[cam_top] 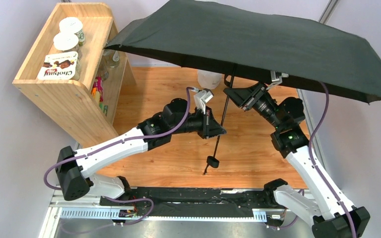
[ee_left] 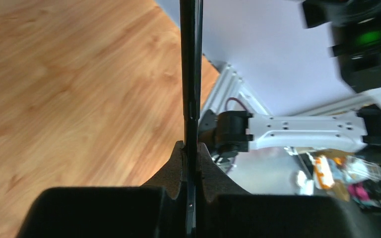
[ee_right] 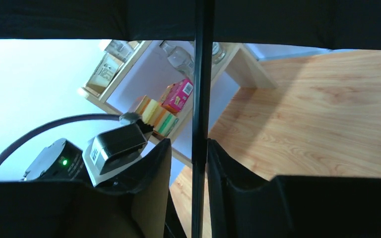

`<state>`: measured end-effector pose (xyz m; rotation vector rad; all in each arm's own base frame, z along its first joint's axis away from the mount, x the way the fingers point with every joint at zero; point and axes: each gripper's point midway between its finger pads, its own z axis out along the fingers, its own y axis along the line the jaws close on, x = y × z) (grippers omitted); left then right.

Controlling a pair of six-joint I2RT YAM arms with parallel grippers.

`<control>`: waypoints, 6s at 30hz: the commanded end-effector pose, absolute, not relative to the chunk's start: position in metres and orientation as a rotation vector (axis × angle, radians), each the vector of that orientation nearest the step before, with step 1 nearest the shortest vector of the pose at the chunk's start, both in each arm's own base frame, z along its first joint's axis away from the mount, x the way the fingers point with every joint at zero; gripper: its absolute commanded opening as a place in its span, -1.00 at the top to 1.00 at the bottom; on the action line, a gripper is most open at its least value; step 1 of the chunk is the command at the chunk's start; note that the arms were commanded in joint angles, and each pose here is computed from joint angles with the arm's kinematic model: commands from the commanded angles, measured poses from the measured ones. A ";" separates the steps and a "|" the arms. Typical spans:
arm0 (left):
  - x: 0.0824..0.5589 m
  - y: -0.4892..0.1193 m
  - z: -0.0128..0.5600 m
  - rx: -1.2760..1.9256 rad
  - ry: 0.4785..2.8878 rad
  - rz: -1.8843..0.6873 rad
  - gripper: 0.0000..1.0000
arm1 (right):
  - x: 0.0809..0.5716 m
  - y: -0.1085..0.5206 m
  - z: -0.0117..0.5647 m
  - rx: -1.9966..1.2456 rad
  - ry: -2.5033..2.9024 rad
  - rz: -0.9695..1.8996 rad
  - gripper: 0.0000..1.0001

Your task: Put away the umbrella

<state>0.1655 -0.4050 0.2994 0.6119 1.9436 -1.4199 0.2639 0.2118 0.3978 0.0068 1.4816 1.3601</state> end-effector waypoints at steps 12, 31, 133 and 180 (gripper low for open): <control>0.182 -0.393 0.333 0.568 1.792 -1.224 1.00 | 0.265 0.228 0.390 -0.074 1.568 1.258 0.22; 0.232 -0.332 0.447 0.358 1.589 -0.852 -0.33 | 0.258 0.225 0.393 -0.063 1.480 1.220 1.00; 0.321 -0.374 0.505 0.164 1.419 -1.249 1.00 | 0.248 0.234 0.361 -0.308 1.560 0.849 1.00; 0.179 -0.376 0.283 0.560 1.875 -1.506 -0.29 | 0.278 0.194 0.451 0.063 1.255 1.216 1.00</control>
